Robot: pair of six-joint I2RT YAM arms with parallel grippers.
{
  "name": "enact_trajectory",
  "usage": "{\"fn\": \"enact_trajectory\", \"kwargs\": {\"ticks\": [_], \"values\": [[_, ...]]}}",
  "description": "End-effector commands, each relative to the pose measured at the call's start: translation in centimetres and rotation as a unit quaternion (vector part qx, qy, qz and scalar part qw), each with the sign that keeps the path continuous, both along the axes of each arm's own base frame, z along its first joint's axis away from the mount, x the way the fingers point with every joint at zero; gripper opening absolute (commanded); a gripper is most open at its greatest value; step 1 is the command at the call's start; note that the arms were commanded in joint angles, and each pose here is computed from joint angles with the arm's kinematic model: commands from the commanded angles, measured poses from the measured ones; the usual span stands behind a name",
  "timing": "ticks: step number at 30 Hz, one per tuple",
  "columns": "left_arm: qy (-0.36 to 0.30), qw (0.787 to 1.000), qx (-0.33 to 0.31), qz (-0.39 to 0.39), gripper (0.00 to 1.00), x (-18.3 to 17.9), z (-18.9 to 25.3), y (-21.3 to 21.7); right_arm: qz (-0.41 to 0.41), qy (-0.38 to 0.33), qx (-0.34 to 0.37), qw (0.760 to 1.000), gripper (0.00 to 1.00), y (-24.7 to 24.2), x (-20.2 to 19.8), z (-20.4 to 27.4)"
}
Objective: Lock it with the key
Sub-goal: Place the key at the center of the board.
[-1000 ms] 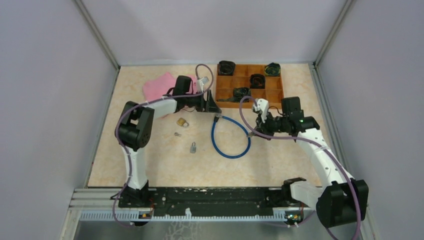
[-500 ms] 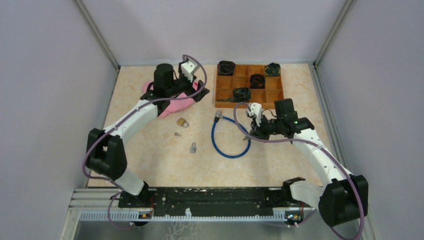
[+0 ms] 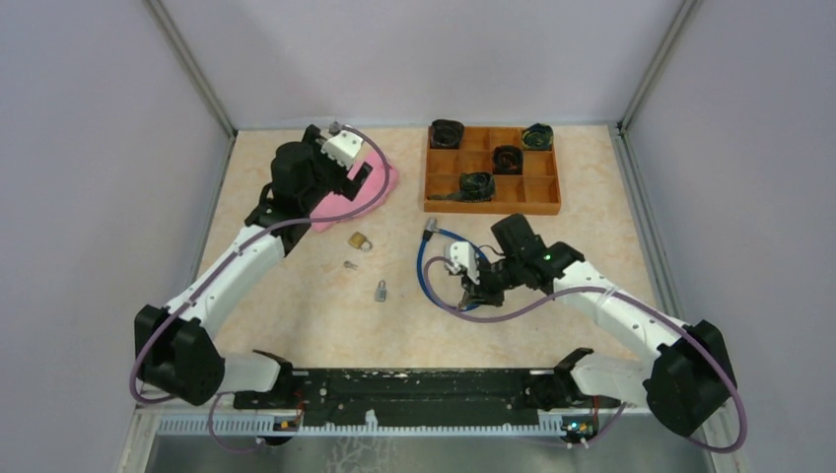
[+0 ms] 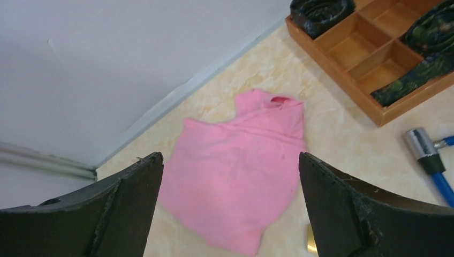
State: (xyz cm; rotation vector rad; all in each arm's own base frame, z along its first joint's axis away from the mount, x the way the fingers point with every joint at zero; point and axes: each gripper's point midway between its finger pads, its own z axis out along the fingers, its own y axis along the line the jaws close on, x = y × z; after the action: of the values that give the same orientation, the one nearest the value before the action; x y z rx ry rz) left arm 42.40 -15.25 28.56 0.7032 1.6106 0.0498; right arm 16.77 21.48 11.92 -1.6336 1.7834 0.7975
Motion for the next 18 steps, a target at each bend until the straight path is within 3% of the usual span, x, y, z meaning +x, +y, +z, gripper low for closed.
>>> {"fn": "enact_trajectory", "kwargs": {"ticks": [1, 6, 12, 18], "values": [[0.012, 0.999, 0.035, 0.037, 1.0, -1.4, -1.5, 2.7, 0.051, -0.025, -0.01, 0.998, 0.0, 1.5, -1.4, -0.6], [0.02, 1.0, 0.007, 0.009, 1.0, -3.3, -2.0, 2.6, 0.097, -0.049, -0.047, 0.993, 0.0, 2.1, -3.3, -2.8], [0.062, 0.996, -0.006, -0.066, 1.0, -4.9, -2.6, 0.1, 0.116, -0.009, -0.05, 0.992, 0.0, 3.6, -3.5, -3.9], [0.073, 0.994, -0.011, -0.076, 1.0, -4.6, -3.2, -0.5, 0.095, 0.027, -0.088, 0.991, 0.0, 3.8, -2.9, -6.0]]}}
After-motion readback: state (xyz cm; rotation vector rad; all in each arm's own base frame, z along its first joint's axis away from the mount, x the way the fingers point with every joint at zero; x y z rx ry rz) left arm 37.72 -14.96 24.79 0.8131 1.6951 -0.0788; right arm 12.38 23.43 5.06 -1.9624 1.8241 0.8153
